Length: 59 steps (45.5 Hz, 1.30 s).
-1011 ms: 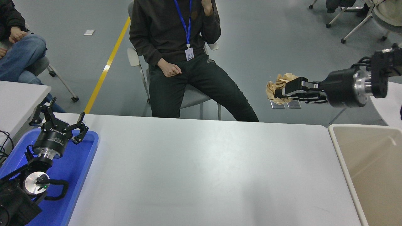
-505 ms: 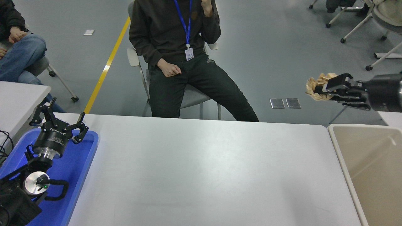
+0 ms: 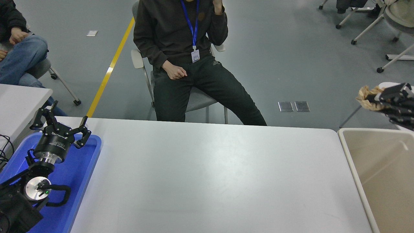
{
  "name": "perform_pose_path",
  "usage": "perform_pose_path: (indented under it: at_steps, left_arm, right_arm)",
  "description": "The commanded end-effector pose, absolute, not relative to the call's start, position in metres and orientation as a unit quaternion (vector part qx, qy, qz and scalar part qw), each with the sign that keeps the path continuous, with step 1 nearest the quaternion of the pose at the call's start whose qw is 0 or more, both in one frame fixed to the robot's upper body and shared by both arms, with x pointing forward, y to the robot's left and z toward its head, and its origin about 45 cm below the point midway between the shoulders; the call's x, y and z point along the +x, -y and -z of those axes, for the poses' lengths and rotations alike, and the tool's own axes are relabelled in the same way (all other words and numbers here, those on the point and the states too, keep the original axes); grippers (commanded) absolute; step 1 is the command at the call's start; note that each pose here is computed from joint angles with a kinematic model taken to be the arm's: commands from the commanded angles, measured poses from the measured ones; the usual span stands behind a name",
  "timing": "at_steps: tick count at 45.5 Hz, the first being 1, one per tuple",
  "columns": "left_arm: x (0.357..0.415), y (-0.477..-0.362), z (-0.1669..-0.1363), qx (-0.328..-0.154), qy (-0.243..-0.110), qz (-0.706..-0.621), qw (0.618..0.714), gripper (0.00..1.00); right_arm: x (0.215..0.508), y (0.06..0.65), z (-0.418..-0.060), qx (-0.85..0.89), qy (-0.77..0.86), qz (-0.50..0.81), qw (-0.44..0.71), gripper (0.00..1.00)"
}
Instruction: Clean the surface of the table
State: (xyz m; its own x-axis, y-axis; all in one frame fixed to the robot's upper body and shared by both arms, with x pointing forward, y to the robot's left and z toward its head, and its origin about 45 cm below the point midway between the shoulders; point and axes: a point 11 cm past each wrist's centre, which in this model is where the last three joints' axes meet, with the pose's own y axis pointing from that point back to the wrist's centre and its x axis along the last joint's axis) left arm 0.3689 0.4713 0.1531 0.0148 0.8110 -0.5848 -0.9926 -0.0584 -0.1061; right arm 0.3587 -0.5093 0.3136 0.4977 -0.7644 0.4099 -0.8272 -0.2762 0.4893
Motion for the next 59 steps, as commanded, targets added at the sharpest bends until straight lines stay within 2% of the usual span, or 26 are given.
perform_pose_path:
  at_steps: [1, 42, 49, 59]
  left_arm:
    - [0.3689, -0.471, -0.1531, -0.259, -0.175, -0.6796, 0.6635, 1.00]
    - [0.3689, -0.471, -0.1531, -0.259, -0.175, -0.6796, 0.6635, 1.00]
    - [0.3689, -0.471, -0.1531, -0.259, -0.175, -0.6796, 0.6635, 1.00]
    - [0.3689, -0.471, -0.1531, -0.259, -0.175, -0.6796, 0.6635, 1.00]
  right_arm:
    - [0.344, 0.550, -0.298, 0.772, 0.544, -0.028, 0.328, 0.00]
    - [0.311, 0.622, -0.213, 0.674, 0.686, 0.039, 0.272, 0.00]
    - [0.310, 0.618, -0.199, 0.669, 0.702, 0.035, 0.241, 0.00]
    - [0.289, 0.618, -0.169, 0.650, 0.723, 0.069, 0.224, 0.00]
